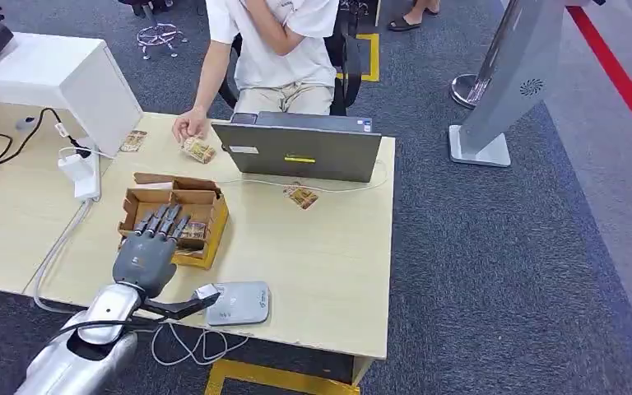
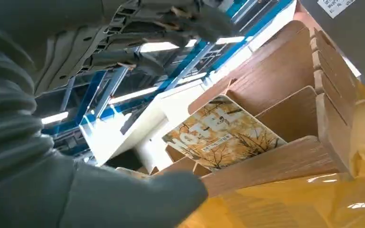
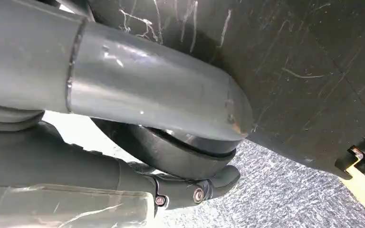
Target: Pass the card to the sensor for recognition and then transmit it.
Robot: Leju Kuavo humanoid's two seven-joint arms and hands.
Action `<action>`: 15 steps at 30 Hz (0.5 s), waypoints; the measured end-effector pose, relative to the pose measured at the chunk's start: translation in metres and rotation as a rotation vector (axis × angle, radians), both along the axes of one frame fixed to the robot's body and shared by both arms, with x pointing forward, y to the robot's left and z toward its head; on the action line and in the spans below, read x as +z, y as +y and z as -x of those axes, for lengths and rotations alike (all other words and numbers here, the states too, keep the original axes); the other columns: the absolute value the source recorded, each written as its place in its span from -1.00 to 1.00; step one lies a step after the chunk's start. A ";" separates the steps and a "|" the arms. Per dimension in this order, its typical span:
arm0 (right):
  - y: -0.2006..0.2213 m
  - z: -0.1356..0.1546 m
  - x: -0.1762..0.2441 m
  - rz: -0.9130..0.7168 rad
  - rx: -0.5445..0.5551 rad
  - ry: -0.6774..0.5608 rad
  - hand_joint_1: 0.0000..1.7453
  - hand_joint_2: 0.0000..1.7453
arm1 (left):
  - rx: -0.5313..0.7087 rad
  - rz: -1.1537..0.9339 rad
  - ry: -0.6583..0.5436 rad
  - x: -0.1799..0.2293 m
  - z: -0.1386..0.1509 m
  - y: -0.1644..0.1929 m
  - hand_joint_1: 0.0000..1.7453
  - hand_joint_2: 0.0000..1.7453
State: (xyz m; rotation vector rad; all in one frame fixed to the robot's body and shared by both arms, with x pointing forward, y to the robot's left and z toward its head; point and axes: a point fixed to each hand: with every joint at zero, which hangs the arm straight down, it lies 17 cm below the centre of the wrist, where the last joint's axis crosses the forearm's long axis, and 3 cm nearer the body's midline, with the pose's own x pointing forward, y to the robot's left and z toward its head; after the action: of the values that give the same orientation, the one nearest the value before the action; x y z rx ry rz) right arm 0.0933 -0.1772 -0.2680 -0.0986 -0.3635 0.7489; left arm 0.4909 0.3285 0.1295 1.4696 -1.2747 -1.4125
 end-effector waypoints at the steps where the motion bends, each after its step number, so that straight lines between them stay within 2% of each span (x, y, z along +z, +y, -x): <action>1: 0.000 0.000 0.000 0.000 0.000 0.000 -1.00 -1.00 | -0.003 0.001 0.003 -0.001 0.000 -0.001 1.00 1.00; 15: 0.000 0.000 0.000 0.000 0.002 -0.001 -1.00 -1.00 | -0.009 0.024 0.011 -0.002 -0.001 -0.003 1.00 1.00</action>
State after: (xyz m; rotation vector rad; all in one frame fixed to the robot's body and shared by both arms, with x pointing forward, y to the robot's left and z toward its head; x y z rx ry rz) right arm 0.0933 -0.1771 -0.2680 -0.0986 -0.3642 0.7512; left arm 0.4924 0.3257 0.1277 1.4402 -1.2891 -1.4049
